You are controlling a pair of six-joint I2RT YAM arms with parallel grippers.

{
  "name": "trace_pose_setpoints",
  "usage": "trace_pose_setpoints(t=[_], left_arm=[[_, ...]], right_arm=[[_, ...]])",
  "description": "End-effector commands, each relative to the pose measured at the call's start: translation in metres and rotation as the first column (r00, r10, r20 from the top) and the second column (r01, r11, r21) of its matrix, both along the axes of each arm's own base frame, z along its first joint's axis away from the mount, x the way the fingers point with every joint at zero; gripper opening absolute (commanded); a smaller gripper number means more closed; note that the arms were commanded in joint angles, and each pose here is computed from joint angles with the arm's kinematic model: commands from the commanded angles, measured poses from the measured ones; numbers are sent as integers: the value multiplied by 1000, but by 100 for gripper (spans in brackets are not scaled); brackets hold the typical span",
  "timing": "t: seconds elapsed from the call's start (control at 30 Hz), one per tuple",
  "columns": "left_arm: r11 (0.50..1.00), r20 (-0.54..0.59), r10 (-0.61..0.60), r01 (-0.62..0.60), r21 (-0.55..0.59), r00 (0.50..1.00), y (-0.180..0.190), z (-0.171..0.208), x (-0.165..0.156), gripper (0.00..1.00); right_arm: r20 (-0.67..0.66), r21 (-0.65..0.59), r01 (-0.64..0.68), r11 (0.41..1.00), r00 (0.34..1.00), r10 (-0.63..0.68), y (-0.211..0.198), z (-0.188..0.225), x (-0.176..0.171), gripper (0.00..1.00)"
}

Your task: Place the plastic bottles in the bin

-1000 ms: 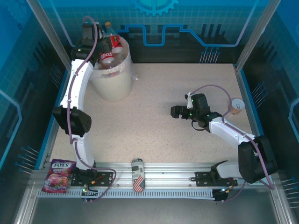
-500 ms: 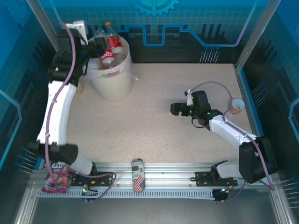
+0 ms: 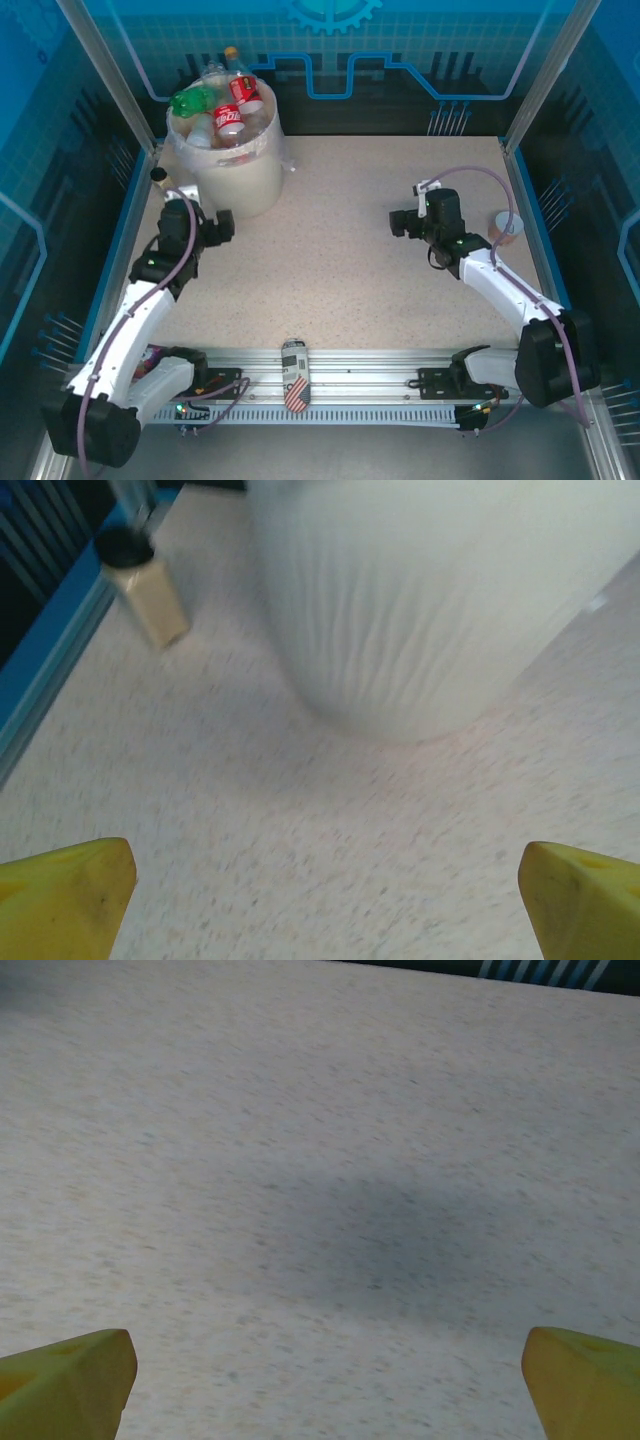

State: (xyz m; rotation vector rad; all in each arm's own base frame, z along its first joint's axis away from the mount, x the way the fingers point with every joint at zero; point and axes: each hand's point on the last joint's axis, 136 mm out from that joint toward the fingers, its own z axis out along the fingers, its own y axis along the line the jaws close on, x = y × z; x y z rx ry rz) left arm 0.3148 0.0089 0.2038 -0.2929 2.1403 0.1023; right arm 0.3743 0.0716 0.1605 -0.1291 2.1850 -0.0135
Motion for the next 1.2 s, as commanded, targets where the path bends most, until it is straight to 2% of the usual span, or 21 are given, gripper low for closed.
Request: trace_pose_setpoints(t=[0.0, 0.13, 0.3, 0.57, 0.6, 0.7, 0.87, 0.93, 1.0, 1.13, 1.17], left_arm=[[993, 108, 112, -114, 14, 988, 18, -11, 4, 99], [993, 127, 119, -122, 10, 985, 21, -48, 5, 99], [992, 108, 82, -92, 92, 991, 25, -72, 13, 99], [995, 170, 14, -31, 98, 985, 22, -87, 41, 99], [995, 147, 10, -24, 95, 989, 21, -90, 43, 99], [995, 203, -9, -11, 98, 979, 21, -85, 50, 99], [997, 243, -45, 29, 67, 969, 18, -83, 63, 99], [997, 225, -64, 53, 55, 972, 14, -85, 68, 99], [997, 253, -77, 73, 25, 964, 9, -85, 69, 99], [994, 299, -109, 98, 53, 948, 4, -104, 81, 99], [994, 262, -105, 99, 35, 959, 3, -108, 80, 99]], right_arm=[[62, -114, 67, 991, 996, -60, -27, -9, 2, 100], [79, -167, 89, 982, 994, -77, -39, -27, -2, 100], [108, -180, 123, 976, 989, -104, -50, -48, -3, 100], [230, -103, 118, 988, 969, -92, -52, -43, 15, 100], [245, -96, 114, 989, 966, -87, -51, -41, 18, 100], [287, -77, 105, 991, 955, -79, -51, -43, 22, 100], [334, -22, 105, 994, 938, -92, -58, -51, 16, 100], [377, -22, 102, 995, 922, -86, -59, -53, 16, 100], [341, -19, 74, 997, 938, -64, -54, -57, 13, 100], [347, -9, 84, 996, 935, -76, -57, -57, 15, 100], [348, -6, 85, 996, 934, -77, -58, -57, 15, 100]])
